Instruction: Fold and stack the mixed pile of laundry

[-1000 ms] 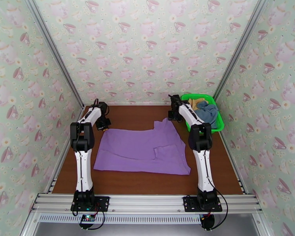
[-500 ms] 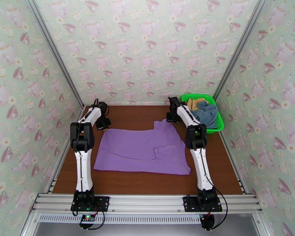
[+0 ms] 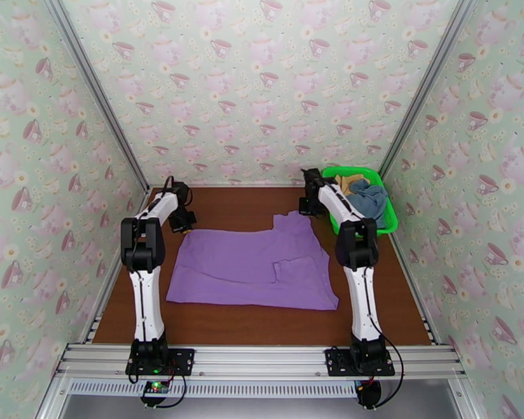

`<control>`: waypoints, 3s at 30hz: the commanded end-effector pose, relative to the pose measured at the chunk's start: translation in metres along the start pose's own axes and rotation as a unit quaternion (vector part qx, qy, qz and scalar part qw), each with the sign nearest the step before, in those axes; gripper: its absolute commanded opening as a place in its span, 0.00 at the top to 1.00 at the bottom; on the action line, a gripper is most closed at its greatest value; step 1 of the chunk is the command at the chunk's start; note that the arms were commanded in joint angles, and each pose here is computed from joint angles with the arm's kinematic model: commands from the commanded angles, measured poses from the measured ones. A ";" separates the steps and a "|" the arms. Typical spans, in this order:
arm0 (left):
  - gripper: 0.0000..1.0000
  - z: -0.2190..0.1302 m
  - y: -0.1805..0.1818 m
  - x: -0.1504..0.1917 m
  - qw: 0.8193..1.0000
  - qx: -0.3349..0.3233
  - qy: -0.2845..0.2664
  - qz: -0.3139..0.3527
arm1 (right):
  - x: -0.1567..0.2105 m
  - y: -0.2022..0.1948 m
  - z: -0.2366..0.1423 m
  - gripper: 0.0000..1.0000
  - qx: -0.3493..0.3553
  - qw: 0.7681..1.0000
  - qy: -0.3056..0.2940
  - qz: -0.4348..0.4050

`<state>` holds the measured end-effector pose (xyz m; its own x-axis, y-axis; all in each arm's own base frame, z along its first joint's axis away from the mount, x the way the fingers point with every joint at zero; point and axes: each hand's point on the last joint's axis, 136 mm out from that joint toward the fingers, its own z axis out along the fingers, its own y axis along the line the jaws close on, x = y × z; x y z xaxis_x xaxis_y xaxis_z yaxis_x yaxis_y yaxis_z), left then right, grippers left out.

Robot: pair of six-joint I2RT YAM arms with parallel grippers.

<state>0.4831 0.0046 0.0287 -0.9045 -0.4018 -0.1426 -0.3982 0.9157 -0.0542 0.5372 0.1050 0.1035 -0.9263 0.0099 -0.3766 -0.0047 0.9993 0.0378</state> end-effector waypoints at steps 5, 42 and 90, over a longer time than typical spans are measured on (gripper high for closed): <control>1.00 -0.041 -0.014 -0.002 0.998 0.048 -0.048 0.018 | -0.006 -0.005 -0.054 1.00 -0.012 0.998 -0.058 0.002; 0.79 -0.054 0.071 0.125 0.995 -0.034 -0.079 -0.059 | 0.219 -0.039 -0.071 0.86 -0.033 0.992 -0.045 0.111; 0.43 -0.176 0.060 0.130 0.988 0.008 -0.144 -0.048 | 0.178 0.075 -0.025 1.00 -0.085 0.996 0.037 -0.001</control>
<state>0.3169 0.0072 0.1643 -0.7955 -0.4709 -0.3814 -0.4817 0.8733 -0.0734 0.3727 0.1790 0.0397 -0.9620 0.0026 -0.2732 -0.0544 0.9781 0.2007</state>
